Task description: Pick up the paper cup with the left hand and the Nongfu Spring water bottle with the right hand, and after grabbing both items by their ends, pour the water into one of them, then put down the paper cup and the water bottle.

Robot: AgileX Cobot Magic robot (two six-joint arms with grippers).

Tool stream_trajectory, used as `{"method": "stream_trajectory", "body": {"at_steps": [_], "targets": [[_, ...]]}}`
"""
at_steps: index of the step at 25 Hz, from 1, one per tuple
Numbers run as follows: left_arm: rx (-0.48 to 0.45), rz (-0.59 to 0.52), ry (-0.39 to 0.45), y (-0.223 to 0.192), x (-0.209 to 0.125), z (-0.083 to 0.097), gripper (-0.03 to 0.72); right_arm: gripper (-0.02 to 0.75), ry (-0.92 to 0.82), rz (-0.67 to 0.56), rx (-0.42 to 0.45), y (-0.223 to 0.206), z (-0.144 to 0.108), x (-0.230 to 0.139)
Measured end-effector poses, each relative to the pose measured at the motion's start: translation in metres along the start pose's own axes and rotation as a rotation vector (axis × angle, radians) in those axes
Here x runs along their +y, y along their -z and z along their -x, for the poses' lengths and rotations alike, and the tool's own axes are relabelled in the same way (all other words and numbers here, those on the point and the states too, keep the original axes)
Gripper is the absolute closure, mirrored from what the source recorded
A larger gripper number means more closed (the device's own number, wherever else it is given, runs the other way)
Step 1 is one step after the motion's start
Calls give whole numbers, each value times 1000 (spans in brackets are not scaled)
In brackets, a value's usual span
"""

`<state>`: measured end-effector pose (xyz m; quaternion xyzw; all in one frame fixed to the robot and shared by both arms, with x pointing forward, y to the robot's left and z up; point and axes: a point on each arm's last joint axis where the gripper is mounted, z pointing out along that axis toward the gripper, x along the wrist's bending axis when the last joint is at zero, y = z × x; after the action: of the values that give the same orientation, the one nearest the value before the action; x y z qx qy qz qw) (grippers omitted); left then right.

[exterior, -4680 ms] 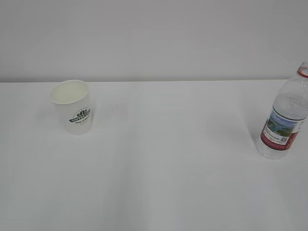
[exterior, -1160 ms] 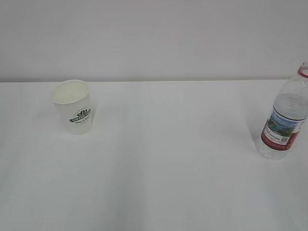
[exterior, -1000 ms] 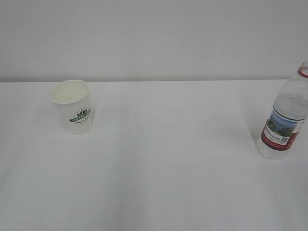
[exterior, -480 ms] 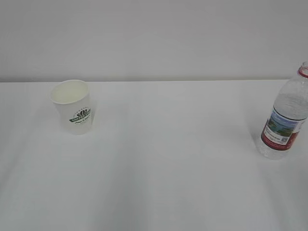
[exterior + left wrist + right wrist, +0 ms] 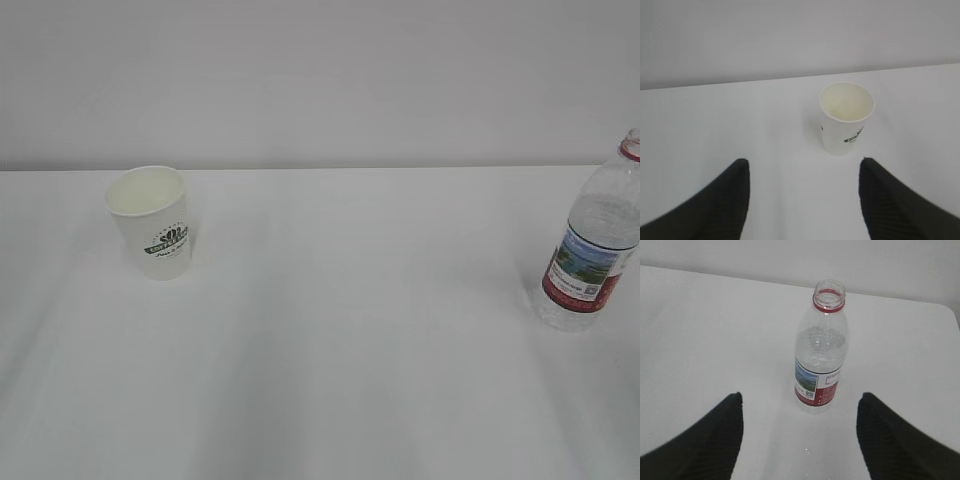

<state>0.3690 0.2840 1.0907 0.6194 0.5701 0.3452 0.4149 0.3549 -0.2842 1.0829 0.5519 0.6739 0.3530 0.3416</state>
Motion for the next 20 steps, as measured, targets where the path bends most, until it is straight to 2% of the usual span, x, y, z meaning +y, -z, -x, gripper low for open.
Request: {"method": "stream_trajectory", "body": {"at_steps": [20], "targets": [[3,-68,0,-50,0,0,193,204,4,-11,8,-53,-1,13]]}}
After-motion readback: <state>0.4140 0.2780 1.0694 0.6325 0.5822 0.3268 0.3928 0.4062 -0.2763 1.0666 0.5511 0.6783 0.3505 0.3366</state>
